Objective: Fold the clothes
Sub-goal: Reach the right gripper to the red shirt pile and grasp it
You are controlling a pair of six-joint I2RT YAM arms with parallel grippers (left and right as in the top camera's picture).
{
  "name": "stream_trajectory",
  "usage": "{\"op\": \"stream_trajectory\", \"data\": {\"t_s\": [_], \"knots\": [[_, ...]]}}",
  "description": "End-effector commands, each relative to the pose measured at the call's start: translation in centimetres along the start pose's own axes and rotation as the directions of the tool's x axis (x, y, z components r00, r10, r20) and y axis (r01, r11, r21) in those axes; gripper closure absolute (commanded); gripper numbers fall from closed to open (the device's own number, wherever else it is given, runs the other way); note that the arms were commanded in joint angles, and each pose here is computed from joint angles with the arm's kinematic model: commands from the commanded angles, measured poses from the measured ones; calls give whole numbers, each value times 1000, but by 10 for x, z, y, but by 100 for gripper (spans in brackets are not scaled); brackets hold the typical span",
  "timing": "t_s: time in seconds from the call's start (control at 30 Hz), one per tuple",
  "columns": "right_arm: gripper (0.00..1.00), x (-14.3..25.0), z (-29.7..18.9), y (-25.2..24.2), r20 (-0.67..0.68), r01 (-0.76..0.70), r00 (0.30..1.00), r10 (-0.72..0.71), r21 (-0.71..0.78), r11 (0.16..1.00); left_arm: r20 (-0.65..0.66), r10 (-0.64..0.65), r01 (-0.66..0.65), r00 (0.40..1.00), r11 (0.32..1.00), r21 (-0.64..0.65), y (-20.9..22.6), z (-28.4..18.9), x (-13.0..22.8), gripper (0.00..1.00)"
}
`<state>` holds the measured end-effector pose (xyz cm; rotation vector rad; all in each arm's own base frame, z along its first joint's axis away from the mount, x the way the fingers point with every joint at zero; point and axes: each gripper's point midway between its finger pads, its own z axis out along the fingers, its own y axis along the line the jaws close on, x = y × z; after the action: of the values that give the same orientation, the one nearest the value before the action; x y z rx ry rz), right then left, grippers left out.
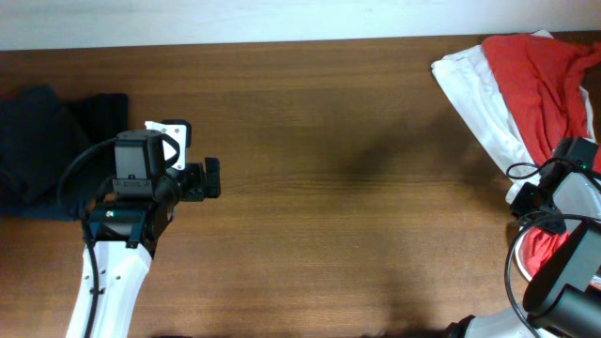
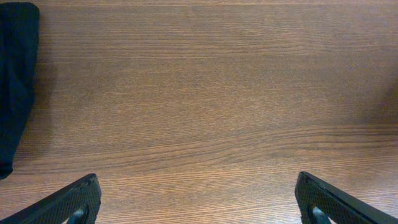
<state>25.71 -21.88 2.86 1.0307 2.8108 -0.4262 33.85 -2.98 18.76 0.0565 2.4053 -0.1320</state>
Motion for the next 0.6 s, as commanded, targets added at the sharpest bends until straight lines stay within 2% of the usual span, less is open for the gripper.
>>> {"op": "stream_trajectory", "data": {"t_s": [0.0, 0.2, 0.27, 0.33, 0.37, 0.5, 0.57], "knots": [[61, -4, 0, -8, 8, -25, 1000, 24, 32, 999, 16, -6, 6, 1000, 1000, 14, -4, -3, -7, 1], [67, -1, 7, -12, -1, -22, 1000, 23, 63, 998, 14, -6, 6, 1000, 1000, 15, -4, -3, -7, 1], [75, -4, 7, -12, 10, -26, 1000, 25, 62, 998, 9, -6, 6, 1000, 1000, 14, -4, -3, -5, 1], [91, -6, 7, -12, 17, -28, 999, 27, 65, 997, 8, -6, 6, 1000, 1000, 14, -4, -3, -5, 1], [96, -6, 7, -12, 18, -29, 999, 28, 65, 997, 8, -6, 6, 1000, 1000, 14, -4, -3, -5, 1], [96, -18, -7, -14, 50, -75, 996, 72, 55, 996, 8, -6, 6, 1000, 1000, 14, -4, -3, -5, 1], [96, -53, -55, -21, 132, -97, 987, 93, 27, 995, 8, -6, 6, 1000, 1000, 14, -4, -3, -5, 1]]}}
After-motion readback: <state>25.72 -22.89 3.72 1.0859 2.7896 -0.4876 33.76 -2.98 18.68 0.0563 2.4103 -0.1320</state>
